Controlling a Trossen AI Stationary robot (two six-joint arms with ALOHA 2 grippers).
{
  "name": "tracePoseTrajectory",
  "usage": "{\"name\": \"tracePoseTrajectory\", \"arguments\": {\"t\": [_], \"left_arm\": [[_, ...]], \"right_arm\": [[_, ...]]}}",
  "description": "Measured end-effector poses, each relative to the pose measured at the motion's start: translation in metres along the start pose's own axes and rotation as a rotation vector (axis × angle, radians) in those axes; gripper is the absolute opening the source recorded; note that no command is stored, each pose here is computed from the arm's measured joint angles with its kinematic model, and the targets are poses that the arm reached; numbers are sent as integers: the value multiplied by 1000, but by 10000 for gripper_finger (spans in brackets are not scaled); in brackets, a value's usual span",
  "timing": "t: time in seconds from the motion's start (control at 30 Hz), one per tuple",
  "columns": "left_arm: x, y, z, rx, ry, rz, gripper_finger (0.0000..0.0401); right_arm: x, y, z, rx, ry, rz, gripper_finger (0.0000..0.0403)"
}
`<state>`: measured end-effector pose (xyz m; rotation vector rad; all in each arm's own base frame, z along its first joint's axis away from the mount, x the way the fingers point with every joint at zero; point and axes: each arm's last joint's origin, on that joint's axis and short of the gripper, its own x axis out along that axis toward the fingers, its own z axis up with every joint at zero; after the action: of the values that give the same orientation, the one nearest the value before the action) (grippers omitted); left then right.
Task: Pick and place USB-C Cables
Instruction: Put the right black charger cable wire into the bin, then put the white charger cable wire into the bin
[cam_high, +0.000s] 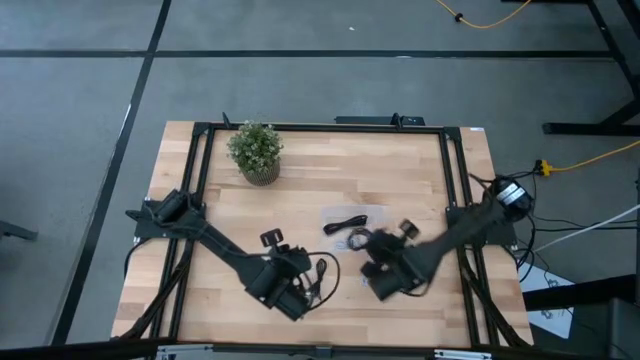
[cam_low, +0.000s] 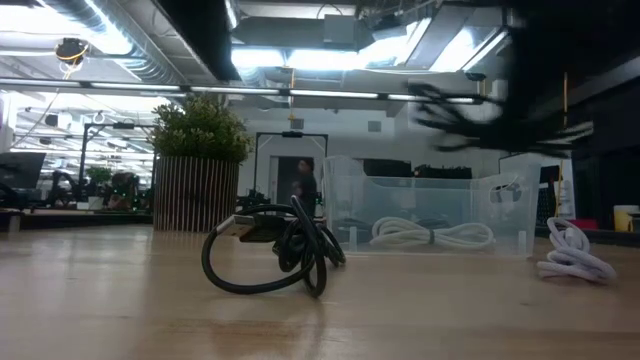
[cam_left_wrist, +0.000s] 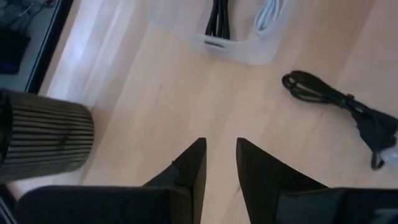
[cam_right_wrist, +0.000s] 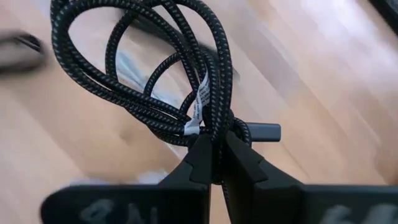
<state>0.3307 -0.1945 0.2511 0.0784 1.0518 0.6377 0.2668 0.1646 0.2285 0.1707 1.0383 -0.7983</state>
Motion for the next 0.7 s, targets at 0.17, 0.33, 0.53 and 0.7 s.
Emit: {"name": "tracePoseTrajectory", "arguments": {"t": [0.17,0.33,0.53,0.7], "left_arm": [[-10,-6,-11,-23,-7,-8,81],[-17,-11,-18,-5,-18,-25,81],[-22,-15,-24,12,-27,-38,81],[-25,-16,-27,20,-31,-45,81]], "right_arm": [[17,13,43,-119,-83,159,22],[37,7,65,-137,-44,203,22],[54,-7,66,-99,76,158,89],[60,-13,72,-53,131,157,147]]}}
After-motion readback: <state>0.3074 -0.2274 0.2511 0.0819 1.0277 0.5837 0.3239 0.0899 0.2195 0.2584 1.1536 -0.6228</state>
